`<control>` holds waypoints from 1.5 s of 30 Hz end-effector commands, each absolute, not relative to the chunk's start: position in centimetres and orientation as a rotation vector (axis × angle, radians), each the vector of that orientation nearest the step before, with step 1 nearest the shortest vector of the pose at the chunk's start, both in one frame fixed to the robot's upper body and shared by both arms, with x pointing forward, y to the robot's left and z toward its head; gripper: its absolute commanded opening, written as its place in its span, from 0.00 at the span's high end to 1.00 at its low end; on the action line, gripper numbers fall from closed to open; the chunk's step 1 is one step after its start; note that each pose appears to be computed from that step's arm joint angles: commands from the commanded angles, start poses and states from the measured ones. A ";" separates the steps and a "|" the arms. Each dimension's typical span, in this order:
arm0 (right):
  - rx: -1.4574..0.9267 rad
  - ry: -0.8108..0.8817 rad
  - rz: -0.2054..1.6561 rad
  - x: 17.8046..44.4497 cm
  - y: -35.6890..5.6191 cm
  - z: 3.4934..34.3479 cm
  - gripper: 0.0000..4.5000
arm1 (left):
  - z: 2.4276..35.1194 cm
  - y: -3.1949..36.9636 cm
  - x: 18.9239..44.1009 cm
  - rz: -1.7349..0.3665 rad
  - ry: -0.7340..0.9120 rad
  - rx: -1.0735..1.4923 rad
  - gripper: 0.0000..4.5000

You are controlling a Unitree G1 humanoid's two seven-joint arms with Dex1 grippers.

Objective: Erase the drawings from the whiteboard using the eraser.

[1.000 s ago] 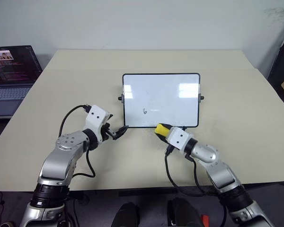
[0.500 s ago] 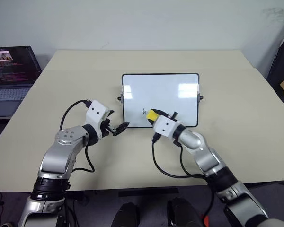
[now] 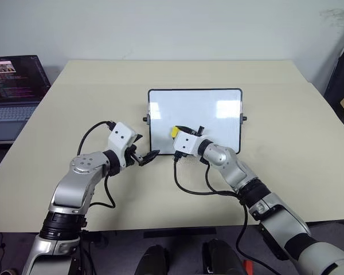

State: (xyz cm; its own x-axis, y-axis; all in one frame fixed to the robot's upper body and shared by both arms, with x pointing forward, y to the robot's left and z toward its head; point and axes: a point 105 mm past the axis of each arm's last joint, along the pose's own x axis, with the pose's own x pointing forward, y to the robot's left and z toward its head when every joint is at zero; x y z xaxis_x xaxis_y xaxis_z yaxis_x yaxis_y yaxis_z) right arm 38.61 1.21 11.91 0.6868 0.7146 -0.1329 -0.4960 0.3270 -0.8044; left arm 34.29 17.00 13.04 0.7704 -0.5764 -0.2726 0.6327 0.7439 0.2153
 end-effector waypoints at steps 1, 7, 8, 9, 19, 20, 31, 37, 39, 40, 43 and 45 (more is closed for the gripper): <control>-0.990 -0.187 0.872 37.7 0.8 9.7 0.71 | 14.0 16.7 34.1 -0.673 0.150 0.325 0.00; -0.985 -0.224 0.807 38.6 0.6 11.5 0.71 | 13.9 16.7 34.1 -0.669 0.149 0.321 0.00; -0.972 -0.244 0.777 39.0 0.6 12.3 0.71 | 13.9 16.8 34.1 -0.667 0.149 0.320 0.00; -0.960 -0.268 0.738 39.5 0.5 13.3 0.71 | 13.8 16.8 34.0 -0.666 0.150 0.319 0.00; -0.945 -0.279 0.676 40.8 0.1 14.4 0.71 | 13.6 16.4 33.6 -0.669 0.151 0.307 0.00; -0.953 -0.269 0.705 40.4 0.3 13.8 0.71 | 13.6 16.4 33.6 -0.669 0.151 0.306 0.00; -0.971 -0.222 0.720 40.1 0.4 12.5 0.71 | 13.8 16.1 33.7 -0.674 0.149 0.307 0.00; -0.963 -0.270 0.599 41.5 -0.9 14.7 0.71 | 13.9 16.1 33.5 -0.676 0.148 0.306 0.00; -0.983 -0.237 0.637 41.2 -1.0 13.5 0.71 | 13.9 16.0 33.5 -0.676 0.148 0.305 0.00; -0.994 -0.215 0.667 40.9 -1.0 12.7 0.71 | 13.9 16.0 33.5 -0.676 0.149 0.305 0.00; -1.018 -0.176 0.727 39.9 -1.0 10.9 0.71 | 13.9 16.0 33.5 -0.676 0.149 0.304 0.00; -1.027 -0.151 0.765 39.2 -1.0 9.8 0.71 | 13.9 16.0 33.5 -0.675 0.150 0.305 0.00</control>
State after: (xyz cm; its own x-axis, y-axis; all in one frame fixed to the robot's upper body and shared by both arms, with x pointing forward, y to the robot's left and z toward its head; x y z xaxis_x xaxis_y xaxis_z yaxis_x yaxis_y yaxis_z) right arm 39.41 0.03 12.20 0.7364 0.6637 -0.1313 -0.4503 0.3359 -0.8273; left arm 33.66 16.58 12.56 0.7711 -0.5740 -0.2756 0.6298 0.7511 0.1979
